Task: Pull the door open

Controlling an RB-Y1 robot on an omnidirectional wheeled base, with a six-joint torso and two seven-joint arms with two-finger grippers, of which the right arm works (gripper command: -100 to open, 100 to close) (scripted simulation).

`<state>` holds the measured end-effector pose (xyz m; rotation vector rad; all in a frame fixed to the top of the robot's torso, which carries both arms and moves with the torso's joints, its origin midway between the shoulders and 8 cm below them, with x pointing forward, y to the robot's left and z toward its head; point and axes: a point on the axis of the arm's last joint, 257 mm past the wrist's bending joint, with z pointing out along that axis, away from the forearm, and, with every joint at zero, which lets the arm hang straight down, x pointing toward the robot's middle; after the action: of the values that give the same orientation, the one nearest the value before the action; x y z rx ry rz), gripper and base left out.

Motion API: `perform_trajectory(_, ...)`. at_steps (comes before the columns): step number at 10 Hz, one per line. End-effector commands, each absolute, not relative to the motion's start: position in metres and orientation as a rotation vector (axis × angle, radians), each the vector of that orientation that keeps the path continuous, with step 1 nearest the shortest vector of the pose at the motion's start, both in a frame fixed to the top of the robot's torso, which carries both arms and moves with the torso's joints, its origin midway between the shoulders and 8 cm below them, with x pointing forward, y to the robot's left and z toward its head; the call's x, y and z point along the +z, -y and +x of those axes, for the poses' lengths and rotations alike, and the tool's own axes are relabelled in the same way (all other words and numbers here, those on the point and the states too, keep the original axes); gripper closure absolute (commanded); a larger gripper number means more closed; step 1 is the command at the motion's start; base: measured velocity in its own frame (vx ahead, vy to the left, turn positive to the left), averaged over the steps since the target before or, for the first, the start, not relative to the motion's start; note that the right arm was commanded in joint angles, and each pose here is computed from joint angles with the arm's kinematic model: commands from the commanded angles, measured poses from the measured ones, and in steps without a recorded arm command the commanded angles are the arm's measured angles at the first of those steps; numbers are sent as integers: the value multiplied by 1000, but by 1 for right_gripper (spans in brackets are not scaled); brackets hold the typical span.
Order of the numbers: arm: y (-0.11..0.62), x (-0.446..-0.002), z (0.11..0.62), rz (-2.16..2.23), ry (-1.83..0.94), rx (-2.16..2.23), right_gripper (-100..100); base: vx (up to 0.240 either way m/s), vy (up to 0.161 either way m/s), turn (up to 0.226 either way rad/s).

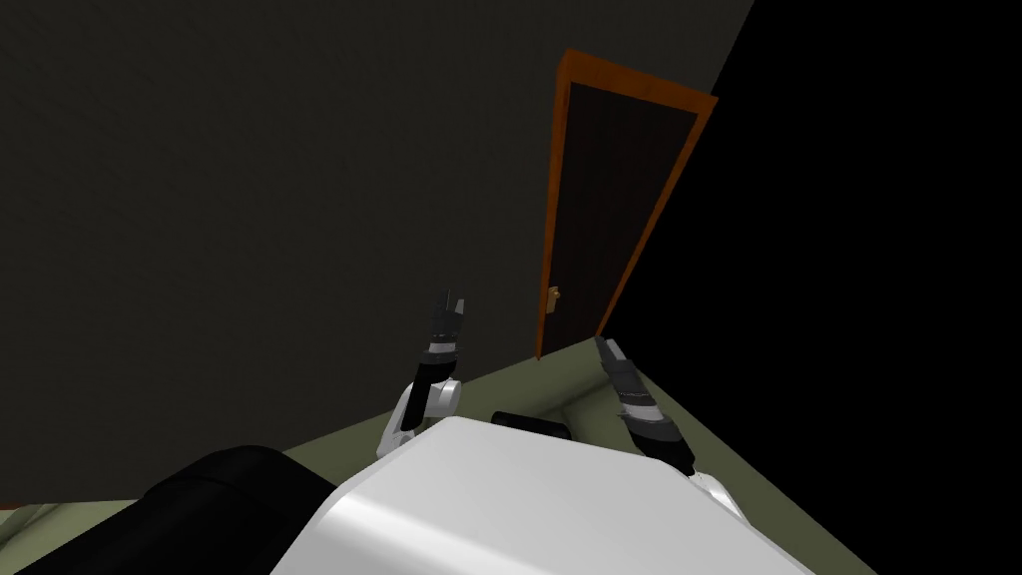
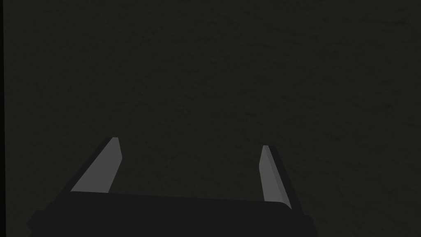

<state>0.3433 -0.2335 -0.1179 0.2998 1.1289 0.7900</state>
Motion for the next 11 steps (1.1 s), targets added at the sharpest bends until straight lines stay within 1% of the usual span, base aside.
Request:
perform_trajectory(1, 234, -132, 341, 258, -1172, 728, -100, 151, -31, 106)
perform_trajectory(5, 234, -158, 336, 185, -1245, 624, -100, 143, -7, 100)
perform_trajectory(8, 234, -179, 331, 126, -1299, 546, -100, 115, -31, 89)
perform_trajectory(11, 234, -204, 325, 57, -1362, 457, -100, 169, -19, 102)
